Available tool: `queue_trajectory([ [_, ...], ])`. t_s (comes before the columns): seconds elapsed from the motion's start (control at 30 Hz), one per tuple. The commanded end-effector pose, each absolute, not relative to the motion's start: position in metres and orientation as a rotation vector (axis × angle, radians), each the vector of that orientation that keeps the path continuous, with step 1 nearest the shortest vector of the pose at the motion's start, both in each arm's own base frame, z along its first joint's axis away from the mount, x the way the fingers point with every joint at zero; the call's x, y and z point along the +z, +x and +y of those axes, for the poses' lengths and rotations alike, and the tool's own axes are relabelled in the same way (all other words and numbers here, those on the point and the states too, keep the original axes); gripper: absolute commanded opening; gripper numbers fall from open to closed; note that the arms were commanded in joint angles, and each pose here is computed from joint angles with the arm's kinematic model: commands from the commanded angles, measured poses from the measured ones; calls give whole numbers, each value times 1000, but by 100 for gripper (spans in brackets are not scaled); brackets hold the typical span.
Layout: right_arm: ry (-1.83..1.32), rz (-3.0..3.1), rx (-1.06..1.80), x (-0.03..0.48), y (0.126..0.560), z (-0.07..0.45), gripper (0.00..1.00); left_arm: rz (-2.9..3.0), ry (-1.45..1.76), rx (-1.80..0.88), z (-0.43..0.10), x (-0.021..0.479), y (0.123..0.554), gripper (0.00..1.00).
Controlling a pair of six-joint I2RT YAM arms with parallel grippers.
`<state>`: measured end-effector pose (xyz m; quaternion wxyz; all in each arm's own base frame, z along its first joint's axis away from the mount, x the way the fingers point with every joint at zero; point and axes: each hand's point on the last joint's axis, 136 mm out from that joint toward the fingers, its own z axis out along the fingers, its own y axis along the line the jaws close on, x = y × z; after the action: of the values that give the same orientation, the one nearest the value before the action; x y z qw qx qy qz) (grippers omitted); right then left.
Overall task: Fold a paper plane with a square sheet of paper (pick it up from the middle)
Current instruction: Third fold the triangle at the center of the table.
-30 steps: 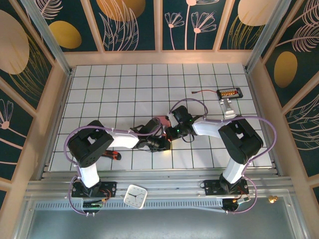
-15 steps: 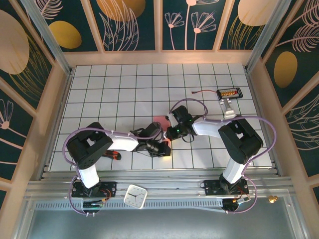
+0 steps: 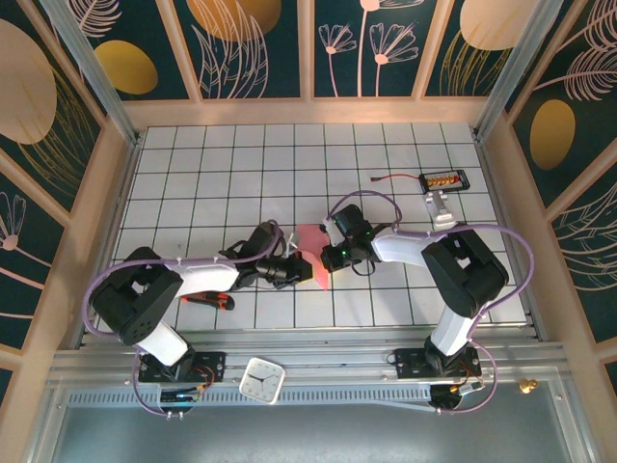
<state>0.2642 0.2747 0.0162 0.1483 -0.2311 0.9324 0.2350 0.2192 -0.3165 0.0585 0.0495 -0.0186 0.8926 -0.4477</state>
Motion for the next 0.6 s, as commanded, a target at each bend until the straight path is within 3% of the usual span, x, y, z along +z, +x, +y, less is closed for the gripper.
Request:
queue_trajectory([
  [0.0, -658, 2832, 550, -20, 244, 251, 0, 2672, -137, -1348, -311, 61, 237, 0],
  [0.57, -660, 2833, 552, -21, 243, 251, 0, 2643, -127, -1233, -321, 48, 285, 0],
])
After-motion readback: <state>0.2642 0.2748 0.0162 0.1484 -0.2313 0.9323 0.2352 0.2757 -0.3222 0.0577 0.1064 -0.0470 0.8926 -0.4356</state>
